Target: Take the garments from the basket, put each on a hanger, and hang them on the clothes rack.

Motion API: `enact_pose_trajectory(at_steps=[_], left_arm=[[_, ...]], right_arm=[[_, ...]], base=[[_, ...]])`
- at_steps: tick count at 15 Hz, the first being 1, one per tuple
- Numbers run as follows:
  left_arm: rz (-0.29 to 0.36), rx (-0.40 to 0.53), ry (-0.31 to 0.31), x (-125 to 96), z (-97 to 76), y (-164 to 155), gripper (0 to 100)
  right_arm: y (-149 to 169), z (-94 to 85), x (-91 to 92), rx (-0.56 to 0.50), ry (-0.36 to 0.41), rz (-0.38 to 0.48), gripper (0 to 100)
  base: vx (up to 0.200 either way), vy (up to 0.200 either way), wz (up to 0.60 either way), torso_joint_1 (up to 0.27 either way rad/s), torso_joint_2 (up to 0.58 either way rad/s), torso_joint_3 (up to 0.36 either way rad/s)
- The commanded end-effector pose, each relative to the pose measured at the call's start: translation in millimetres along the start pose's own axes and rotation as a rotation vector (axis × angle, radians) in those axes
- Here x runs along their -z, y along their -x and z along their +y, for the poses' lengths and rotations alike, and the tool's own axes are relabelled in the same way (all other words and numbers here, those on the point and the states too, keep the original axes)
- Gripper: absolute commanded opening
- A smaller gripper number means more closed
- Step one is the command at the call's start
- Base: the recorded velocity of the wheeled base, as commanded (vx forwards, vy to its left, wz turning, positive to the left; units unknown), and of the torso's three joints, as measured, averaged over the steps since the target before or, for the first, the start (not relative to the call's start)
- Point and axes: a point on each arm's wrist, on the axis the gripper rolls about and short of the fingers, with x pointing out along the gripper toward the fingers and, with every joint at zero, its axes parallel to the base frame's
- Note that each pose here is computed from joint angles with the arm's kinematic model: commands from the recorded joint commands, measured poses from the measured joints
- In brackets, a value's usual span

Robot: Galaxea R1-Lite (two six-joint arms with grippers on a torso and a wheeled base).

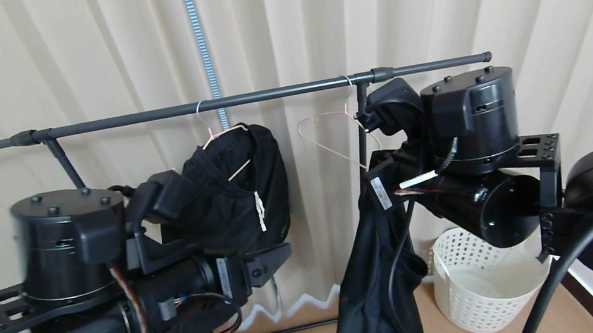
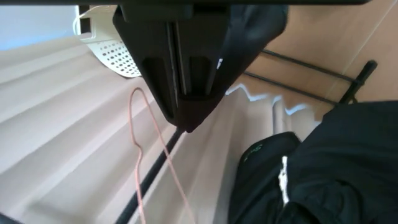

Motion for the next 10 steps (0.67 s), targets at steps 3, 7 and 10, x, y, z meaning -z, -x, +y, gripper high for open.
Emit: enact_pose_trajectory(at_steps=[3, 7, 10], left_arm=[[0.015, -0.138, -0.072, 46.6, -25.6, -64.9, 100], [-0.003, -0.057, -0.101, 70.1, -39.8, -64.0, 100], [0.025, -0.070, -0.106, 79.5, -39.0, -78.8, 100]], right_arm=[[-3.1, 29.9, 0.0, -0.040, -0.037, 0.009, 0], [8.7, 45.2, 1.1, -0.092, -0.104, 0.007, 0], [16.7, 56.7, 6.7, -0.127, -0.121, 0.025, 0]], base=[[0.000, 0.000, 0.00, 0.000, 0.00, 0.000], [0.000, 0.000, 0.00, 0.000, 0.00, 0.000], [0.000, 0.000, 0.00, 0.000, 0.00, 0.000]])
